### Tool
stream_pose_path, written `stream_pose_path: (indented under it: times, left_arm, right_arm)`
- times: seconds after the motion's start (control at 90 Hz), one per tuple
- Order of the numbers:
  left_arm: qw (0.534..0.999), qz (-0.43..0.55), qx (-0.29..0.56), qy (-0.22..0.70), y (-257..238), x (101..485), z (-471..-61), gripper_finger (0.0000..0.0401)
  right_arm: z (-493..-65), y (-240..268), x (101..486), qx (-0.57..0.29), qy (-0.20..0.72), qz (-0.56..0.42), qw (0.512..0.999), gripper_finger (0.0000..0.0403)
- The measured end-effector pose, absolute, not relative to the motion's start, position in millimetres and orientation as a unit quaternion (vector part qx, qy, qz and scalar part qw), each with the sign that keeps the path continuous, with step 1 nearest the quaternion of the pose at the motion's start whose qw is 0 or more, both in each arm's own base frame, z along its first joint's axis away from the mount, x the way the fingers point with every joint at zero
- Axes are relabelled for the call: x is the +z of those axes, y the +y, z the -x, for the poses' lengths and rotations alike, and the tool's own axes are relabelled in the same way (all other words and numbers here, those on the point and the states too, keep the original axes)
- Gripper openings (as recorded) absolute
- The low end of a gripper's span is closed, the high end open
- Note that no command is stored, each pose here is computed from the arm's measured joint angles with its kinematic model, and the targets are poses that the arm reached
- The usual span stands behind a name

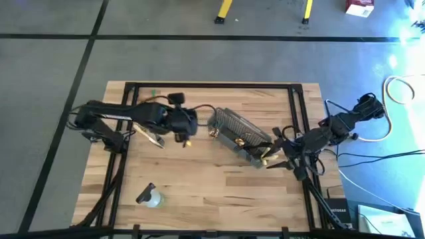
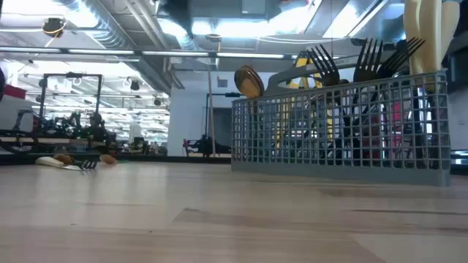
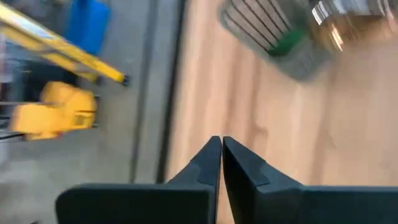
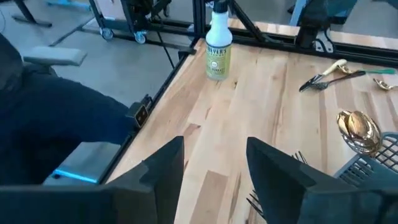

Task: Sort silverware
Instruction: Put the black fork into the cutlery rack

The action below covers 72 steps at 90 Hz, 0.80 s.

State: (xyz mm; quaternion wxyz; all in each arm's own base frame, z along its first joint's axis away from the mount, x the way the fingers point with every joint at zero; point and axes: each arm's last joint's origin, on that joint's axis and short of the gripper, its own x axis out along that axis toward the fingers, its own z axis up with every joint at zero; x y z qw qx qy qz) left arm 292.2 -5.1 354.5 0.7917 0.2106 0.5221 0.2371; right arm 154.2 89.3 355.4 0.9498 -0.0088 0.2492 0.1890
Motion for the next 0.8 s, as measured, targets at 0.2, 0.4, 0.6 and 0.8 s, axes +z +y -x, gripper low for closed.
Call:
stream_pose_path:
  times: [0.2,0.4,0.6,0.8]
  left_arm:
    - [0.796,-0.164,0.228,0.536,17.5,306.1,-235.7,0.0]
    - [0.779,-0.116,0.148,0.599,25.0,245.9,-196.6,0.0]
    - [0.718,-0.078,0.11,0.683,32.9,196.5,-180.0,0.0003]
    - [0.716,-0.1,0.09,0.685,38.9,192.0,-181.4,0.0045]
  right_arm:
    - [-166.7,97.2,347.5,0.195,0.265,0.029,0.944,0.0159]
    - [-170.5,99.2,346.0,0.191,0.265,0.031,0.945,0.0159]
    - [-170.9,99.0,346.6,0.187,0.261,0.031,0.947,0.0159]
    - [-170.6,98.9,346.3,0.186,0.264,0.029,0.946,0.0159]
